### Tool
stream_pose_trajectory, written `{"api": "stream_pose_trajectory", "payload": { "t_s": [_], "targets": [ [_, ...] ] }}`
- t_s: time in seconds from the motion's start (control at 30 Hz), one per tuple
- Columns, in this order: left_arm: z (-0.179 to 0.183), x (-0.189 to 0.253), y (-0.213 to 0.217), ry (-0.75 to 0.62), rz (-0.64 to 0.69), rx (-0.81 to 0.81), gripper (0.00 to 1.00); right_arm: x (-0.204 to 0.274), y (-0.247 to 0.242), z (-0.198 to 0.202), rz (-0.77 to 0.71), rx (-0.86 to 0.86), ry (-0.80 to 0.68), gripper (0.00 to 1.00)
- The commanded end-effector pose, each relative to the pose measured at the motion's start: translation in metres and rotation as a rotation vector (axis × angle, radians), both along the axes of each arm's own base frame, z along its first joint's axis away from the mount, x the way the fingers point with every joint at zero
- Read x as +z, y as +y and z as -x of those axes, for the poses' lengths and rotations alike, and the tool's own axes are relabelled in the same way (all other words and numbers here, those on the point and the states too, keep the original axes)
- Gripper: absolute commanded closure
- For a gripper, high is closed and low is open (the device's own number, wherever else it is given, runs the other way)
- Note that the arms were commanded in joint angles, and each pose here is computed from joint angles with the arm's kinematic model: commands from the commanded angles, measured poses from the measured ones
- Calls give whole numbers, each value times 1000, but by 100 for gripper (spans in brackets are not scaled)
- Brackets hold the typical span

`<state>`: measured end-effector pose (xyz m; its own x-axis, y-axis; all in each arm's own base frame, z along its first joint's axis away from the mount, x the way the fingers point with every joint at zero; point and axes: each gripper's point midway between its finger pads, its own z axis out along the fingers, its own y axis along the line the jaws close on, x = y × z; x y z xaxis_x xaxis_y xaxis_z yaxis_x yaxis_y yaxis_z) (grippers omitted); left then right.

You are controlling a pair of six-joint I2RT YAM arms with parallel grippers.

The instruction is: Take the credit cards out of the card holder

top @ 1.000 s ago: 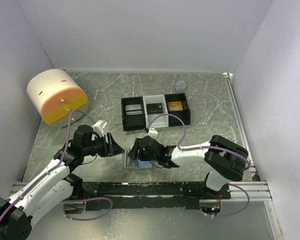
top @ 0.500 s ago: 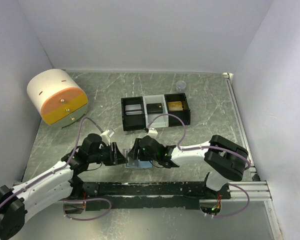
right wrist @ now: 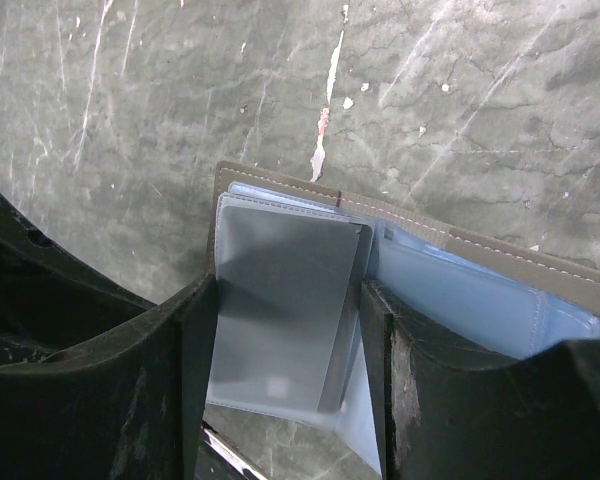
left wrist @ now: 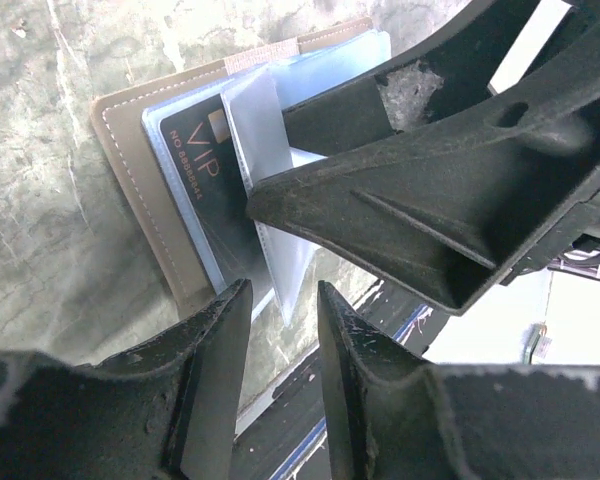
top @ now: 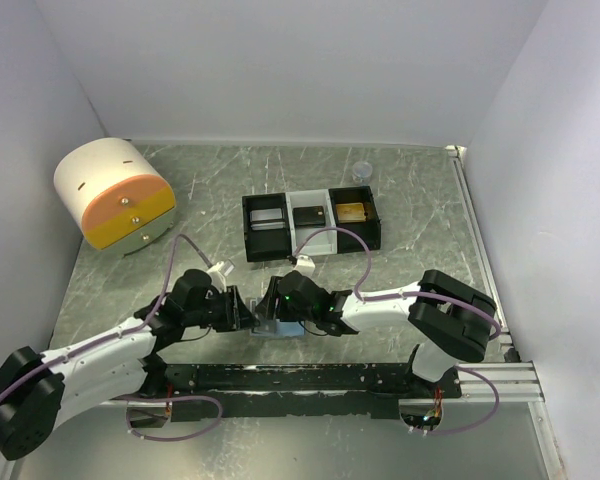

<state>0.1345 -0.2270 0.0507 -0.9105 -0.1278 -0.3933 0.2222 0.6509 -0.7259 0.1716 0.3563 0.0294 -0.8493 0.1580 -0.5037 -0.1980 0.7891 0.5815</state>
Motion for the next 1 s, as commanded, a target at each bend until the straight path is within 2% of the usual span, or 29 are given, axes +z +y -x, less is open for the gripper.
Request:
{"api": "stream_pose_trajectory", "payload": {
  "t_s": [0.0, 0.2, 0.33, 0.47, 0.73, 0.97],
  "targets": [
    [-10, 4, -6, -47, 21, 14, 56, -47, -30, 23, 168, 29, 105, 52],
    [-9, 7, -15, -48, 47, -16, 59, -46, -28, 23, 160, 34, 110, 52],
    [-9, 12, -24, -51, 69, -42, 65, -39, -23, 22, 139, 45, 99, 51],
    [-12, 16, -28, -62, 61, -51, 66, -24, -16, 18, 108, 59, 76, 49],
    [-15, 24, -39, -79, 75, -74, 61, 16, -14, 0, 82, 33, 1, 28],
    [-10, 24, -53, -68, 102, -115, 58, 37, -32, -12, 108, -34, -51, 22]
  ]
}}
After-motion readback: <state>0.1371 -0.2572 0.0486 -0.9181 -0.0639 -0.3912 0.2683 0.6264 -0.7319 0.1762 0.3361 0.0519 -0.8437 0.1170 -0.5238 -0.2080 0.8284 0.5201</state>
